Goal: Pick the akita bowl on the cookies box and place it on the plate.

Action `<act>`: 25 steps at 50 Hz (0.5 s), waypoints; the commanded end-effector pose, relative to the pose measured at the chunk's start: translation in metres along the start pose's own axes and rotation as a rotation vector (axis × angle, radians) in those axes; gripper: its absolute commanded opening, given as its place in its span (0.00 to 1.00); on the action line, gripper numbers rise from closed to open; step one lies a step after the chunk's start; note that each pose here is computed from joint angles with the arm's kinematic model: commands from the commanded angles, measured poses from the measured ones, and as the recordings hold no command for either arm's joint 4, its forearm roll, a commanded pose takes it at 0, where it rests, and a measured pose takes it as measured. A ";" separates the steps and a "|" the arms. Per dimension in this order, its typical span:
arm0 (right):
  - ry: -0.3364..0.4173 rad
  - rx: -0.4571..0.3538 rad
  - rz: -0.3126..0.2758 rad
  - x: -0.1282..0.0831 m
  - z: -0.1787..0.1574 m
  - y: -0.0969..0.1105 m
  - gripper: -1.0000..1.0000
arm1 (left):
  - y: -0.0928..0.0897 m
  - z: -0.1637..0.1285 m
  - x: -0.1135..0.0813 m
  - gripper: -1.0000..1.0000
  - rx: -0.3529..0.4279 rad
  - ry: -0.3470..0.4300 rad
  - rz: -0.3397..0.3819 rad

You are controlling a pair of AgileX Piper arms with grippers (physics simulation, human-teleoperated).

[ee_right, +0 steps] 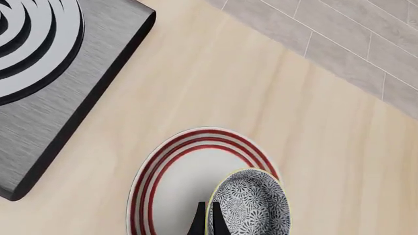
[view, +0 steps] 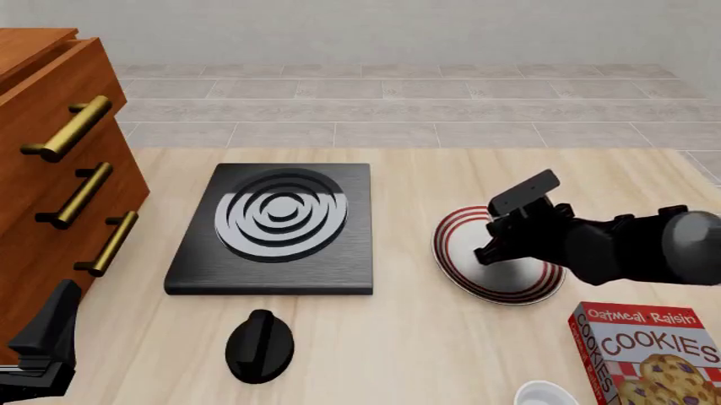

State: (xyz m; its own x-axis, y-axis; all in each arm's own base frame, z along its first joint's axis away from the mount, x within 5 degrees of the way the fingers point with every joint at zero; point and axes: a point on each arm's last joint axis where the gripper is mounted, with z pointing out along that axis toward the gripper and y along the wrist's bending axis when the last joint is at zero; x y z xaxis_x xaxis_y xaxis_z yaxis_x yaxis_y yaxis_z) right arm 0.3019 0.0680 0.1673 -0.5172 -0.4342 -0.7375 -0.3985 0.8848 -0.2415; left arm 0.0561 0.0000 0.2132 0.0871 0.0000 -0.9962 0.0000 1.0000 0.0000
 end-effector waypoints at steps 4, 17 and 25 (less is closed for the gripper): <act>-0.004 -0.008 -0.006 0.001 0.007 0.004 0.00 | 0.000 0.000 0.000 1.00 0.000 0.000 0.000; -0.002 -0.010 0.004 0.003 0.012 0.005 0.00 | 0.000 0.000 0.000 1.00 0.000 0.000 0.000; 0.000 -0.014 0.012 0.005 0.015 0.007 0.00 | 0.000 0.000 0.000 1.00 0.000 0.000 0.000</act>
State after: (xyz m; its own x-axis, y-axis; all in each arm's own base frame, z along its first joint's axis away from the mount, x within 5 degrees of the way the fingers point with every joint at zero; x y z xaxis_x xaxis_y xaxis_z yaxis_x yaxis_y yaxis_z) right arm 0.3063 0.0727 0.1545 -0.5268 -0.4252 -0.7360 -0.4010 0.8878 -0.2258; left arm 0.0561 0.0000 0.2132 0.0871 0.0000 -0.9962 0.0000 1.0000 0.0000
